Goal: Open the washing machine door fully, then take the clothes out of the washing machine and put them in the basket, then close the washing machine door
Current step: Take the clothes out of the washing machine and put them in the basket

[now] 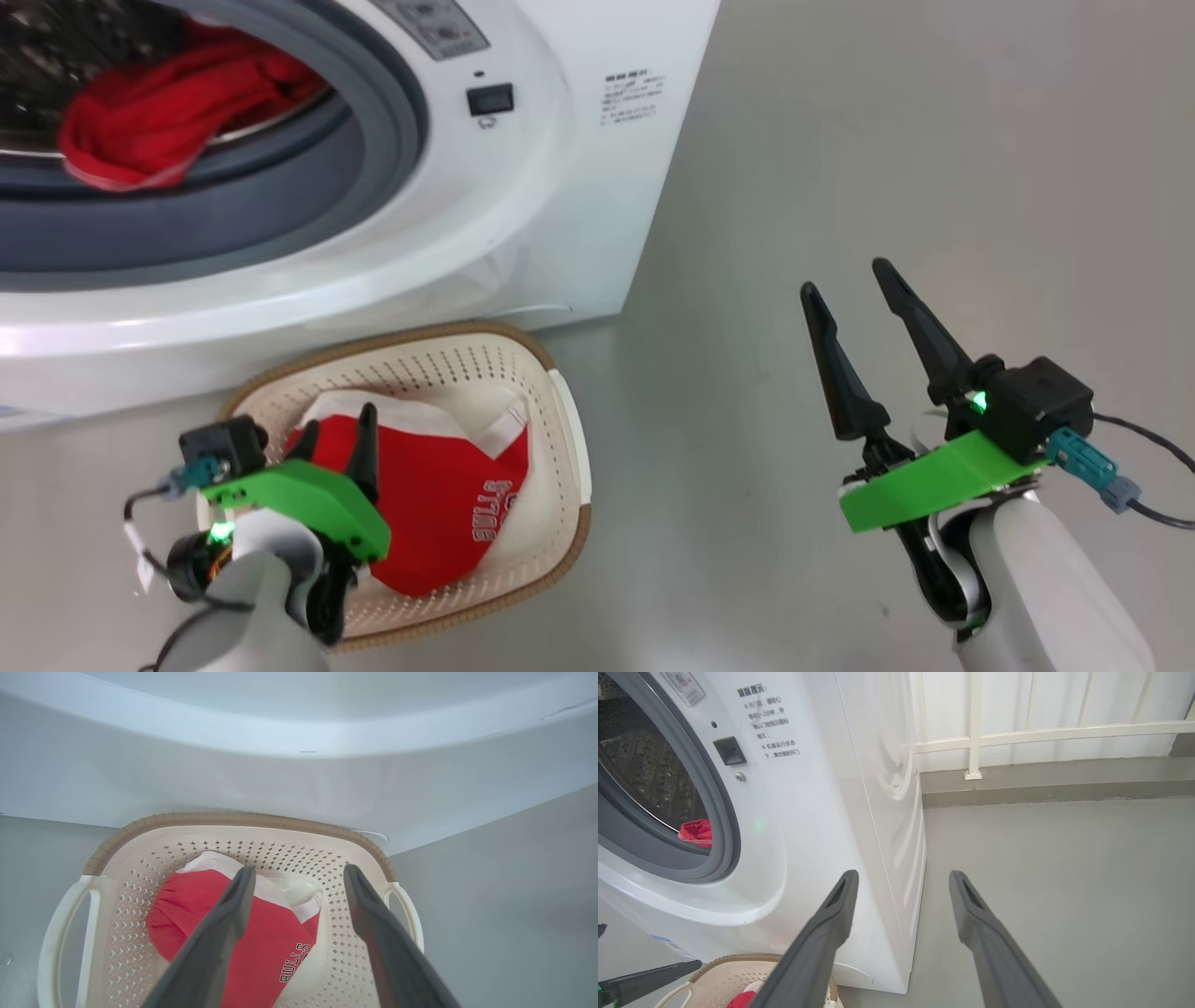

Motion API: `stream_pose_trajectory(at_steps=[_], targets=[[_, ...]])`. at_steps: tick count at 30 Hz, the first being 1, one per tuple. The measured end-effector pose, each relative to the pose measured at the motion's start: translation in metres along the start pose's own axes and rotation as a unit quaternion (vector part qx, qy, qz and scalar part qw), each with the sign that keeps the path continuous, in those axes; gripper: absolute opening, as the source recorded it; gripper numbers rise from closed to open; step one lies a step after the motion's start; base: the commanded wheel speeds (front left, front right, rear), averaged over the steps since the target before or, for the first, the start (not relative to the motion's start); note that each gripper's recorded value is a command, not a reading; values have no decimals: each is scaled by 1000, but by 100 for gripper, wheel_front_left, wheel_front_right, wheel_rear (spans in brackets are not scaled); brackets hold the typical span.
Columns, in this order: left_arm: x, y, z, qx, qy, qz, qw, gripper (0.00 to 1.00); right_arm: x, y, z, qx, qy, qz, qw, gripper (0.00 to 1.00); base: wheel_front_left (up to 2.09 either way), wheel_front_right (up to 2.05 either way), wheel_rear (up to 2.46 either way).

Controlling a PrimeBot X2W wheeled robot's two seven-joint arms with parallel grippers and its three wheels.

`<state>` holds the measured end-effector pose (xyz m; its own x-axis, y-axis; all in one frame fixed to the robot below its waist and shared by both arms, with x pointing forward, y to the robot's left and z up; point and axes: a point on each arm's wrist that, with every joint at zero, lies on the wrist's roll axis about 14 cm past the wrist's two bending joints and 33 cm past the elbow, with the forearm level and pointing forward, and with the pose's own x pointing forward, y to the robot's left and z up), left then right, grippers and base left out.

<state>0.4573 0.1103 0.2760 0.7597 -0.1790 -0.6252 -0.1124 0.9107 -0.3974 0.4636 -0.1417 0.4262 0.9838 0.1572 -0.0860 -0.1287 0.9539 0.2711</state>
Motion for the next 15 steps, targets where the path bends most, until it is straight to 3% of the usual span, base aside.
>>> stream_pose_trajectory(at_steps=[8,15], targets=[[-28,15,37,19,-73,3,997,100,-8,7,21,-5,-23,7,1000,100,0,0,0],[-66,12,92,40,-187,4,982,100,-26,12,31,-10,-32,10,999,100,0,0,0]])
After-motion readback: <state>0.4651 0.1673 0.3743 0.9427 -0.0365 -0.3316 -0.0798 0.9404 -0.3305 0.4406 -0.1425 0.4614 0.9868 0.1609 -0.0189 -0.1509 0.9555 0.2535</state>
